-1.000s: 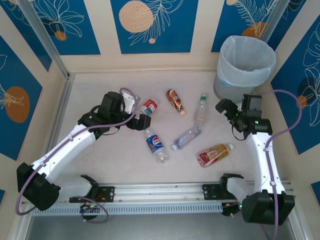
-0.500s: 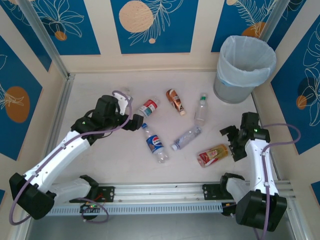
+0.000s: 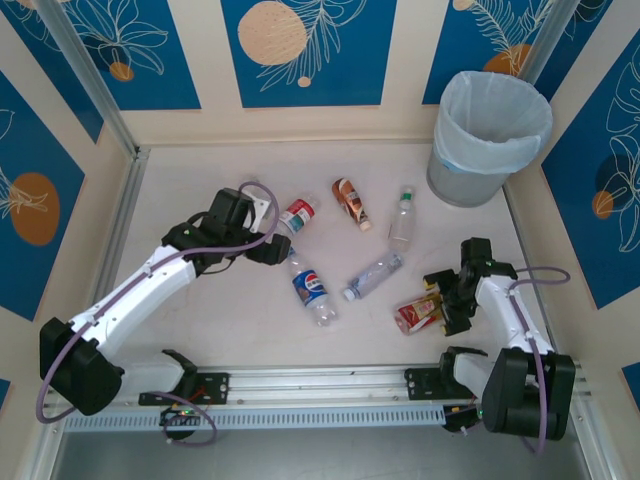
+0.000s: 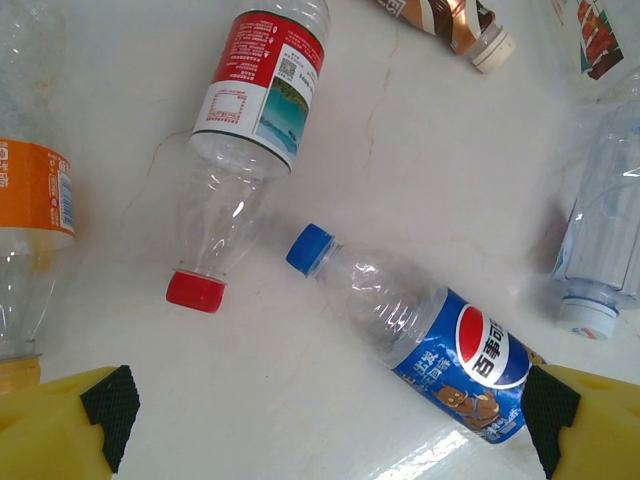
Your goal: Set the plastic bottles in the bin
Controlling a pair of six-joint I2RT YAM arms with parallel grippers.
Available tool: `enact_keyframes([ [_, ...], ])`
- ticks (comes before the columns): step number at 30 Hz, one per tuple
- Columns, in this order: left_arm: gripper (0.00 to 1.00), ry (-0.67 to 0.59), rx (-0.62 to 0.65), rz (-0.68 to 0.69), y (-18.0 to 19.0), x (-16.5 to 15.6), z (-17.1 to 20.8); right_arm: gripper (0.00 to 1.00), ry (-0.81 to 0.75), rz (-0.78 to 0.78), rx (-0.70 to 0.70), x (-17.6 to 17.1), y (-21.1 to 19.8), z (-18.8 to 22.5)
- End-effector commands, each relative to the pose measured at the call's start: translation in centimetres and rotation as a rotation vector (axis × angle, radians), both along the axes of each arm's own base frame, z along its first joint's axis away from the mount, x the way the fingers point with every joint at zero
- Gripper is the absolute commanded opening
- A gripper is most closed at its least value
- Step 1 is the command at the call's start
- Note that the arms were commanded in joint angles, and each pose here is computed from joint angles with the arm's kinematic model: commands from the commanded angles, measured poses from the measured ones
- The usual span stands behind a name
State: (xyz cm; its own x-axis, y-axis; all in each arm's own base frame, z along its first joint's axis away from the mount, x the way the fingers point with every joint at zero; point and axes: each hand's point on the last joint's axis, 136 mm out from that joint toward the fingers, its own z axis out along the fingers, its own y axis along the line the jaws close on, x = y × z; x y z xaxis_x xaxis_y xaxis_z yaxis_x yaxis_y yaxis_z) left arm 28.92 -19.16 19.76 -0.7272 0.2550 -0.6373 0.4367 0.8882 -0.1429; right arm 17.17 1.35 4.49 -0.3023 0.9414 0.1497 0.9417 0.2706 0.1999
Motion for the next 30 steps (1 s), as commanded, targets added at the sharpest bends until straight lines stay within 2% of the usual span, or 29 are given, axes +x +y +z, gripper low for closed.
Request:
enact_keyframes([
  [1, 0.99, -0.012, -0.004, -0.003, -0.1, 0.0, 1.0, 0.97, 0.018, -0.028, 0.001, 0.1, 0.0, -0.8],
  [7, 0.99, -0.009, 0.008, -0.001, 0.0, 0.1, 0.7, 0.91, 0.026, -0.048, 0.019, 0.2, 0.3, -2.3],
  [15, 0.99, 0.016, 0.023, -0.005, -0.1, 0.2, -0.1, 0.82, 0.068, -0.014, -0.027, 0.1, -0.4, -2.9],
  [18, 0.99, 0.019, 0.037, -0.001, 0.0, 0.3, -0.3, 0.75, 0.068, -0.010, -0.037, 0.1, -0.6, -3.0],
  [24, 0.99, 0.029, 0.044, -0.001, 0.0, 0.4, -0.5, 0.67, 0.082, -0.008, -0.038, -0.1, -0.6, -3.1],
  [30, 0.99, 0.024, 0.058, 0.004, 0.2, 0.5, -0.6, 0.66, 0.059, -0.009, -0.015, 0.3, -0.2, -2.7],
])
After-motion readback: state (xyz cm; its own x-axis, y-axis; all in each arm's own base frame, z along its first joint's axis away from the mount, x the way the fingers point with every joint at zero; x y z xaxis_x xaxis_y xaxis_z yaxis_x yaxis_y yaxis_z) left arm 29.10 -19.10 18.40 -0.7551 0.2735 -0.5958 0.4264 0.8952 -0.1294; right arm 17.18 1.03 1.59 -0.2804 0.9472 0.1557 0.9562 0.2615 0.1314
